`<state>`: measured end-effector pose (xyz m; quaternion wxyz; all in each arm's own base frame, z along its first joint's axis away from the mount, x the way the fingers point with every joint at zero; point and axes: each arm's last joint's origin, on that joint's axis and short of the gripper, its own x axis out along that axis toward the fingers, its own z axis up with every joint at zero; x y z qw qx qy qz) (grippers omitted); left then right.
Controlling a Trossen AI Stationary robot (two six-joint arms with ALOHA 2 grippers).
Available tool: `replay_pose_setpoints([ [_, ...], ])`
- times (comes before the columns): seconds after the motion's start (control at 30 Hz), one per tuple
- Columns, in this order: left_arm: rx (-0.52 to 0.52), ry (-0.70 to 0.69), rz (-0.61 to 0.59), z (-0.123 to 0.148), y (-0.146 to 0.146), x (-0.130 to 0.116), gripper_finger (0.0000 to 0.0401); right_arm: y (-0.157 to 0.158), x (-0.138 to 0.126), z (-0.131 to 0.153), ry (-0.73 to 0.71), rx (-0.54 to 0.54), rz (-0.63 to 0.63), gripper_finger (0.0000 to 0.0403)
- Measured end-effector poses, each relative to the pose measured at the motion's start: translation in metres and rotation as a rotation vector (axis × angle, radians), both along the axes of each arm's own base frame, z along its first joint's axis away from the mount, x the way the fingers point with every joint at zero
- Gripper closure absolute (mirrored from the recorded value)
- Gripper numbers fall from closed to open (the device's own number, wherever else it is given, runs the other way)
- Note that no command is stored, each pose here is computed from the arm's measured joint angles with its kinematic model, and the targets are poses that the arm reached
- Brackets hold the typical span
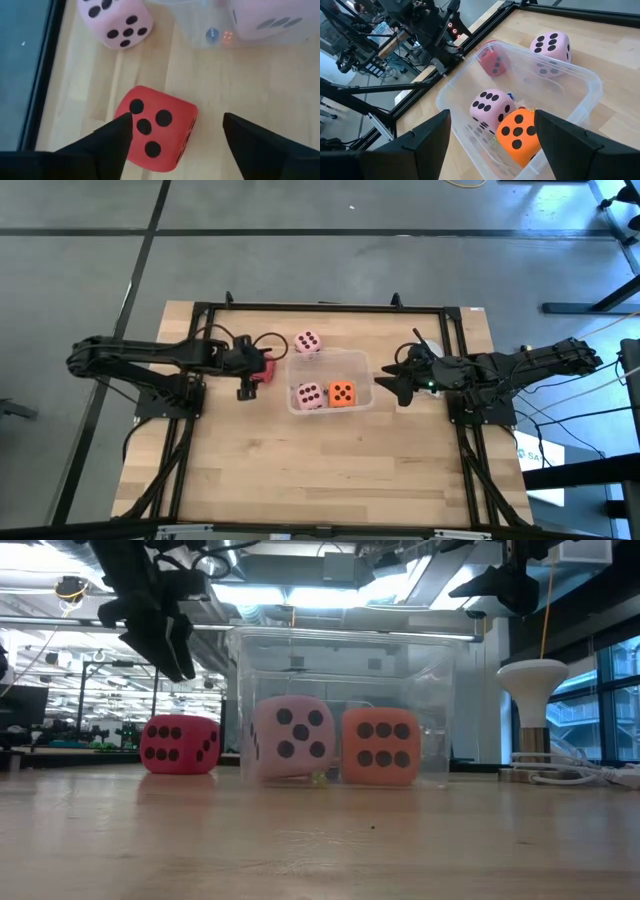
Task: Pick & Place Dice
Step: Put the large red dice into the transparent bin
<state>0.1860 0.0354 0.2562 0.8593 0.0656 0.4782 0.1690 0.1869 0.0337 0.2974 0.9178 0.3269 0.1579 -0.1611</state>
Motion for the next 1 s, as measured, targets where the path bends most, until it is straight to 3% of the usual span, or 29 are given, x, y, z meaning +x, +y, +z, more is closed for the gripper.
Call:
replay_pose_setpoints([
  [0.13, 0.000, 0.028, 0.004, -0.005, 0.001, 0.004, 0.0079, 0.000, 0.000, 0.000, 0.001, -0.007, 0.003, 0.0118],
  [0.4, 0.097, 0.147, 0.030, -0.020, 0.006, 0.016, 0.0072, 0.000, 0.000, 0.000, 0.005, -0.024, 0.010, 0.0118],
  [0.8, 0.077, 0.275, -0.026, -0.043, 0.009, 0.030, 0.0072, 0.000, 0.000, 0.000, 0.006, -0.027, 0.012, 0.0118],
  [1.0, 0.087, 0.303, 0.020, -0.053, 0.021, 0.037, 0.0072, 0.000, 0.000, 0.000, 0.006, -0.027, 0.012, 0.0118],
])
